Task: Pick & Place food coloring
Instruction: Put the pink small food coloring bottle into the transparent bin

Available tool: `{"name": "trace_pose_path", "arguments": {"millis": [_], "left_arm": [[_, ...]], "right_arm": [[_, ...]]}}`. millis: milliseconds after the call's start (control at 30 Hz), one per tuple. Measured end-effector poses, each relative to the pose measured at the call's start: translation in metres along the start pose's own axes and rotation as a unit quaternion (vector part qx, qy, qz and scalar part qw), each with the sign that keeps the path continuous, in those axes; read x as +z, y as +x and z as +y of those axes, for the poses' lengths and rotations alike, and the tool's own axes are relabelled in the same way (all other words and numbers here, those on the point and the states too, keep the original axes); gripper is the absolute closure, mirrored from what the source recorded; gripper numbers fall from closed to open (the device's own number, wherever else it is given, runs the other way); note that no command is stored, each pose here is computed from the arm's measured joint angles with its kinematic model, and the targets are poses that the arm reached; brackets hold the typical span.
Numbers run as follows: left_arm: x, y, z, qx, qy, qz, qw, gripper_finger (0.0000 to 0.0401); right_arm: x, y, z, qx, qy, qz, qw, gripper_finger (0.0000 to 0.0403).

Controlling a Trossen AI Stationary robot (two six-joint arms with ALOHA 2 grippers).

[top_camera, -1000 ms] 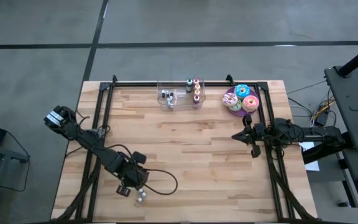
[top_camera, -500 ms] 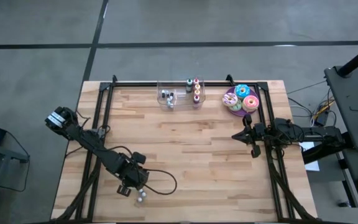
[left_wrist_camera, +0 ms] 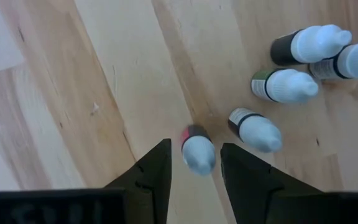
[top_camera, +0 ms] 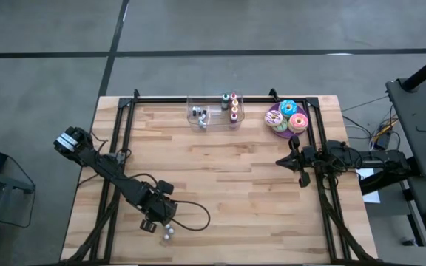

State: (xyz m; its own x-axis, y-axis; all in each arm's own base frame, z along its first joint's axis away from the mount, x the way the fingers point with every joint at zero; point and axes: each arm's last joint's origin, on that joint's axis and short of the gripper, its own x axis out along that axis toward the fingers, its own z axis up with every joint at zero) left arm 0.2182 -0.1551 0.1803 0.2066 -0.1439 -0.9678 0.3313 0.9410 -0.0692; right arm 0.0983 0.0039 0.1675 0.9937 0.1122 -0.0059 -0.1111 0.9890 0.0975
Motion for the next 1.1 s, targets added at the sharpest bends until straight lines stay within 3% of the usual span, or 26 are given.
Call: {"name": "trace_pose_path", "arguments": {"millis": [433, 800, 1100], "left_arm": [[-0.001, 0.003, 0.000, -0.003, -0.004, -0.005, 1.000, 0.0294], [-0.001, 0.003, 0.000, -0.007, -0.004, -0.004, 1.000, 0.0368], [0.011, -0.012, 0.014, -0.012, -0.037, 0.006, 0.999, 0.0369]], "right_arm": [[0.000, 0.000, 0.000, 0.000, 0.000, 0.000, 1.000, 0.0394], [0.000, 0.000, 0.000, 0.000, 0.000, 0.000, 1.000, 0.0394], [0.000, 0.000, 0.000, 0.000, 0.000, 0.000, 1.000, 0.0394]]}}
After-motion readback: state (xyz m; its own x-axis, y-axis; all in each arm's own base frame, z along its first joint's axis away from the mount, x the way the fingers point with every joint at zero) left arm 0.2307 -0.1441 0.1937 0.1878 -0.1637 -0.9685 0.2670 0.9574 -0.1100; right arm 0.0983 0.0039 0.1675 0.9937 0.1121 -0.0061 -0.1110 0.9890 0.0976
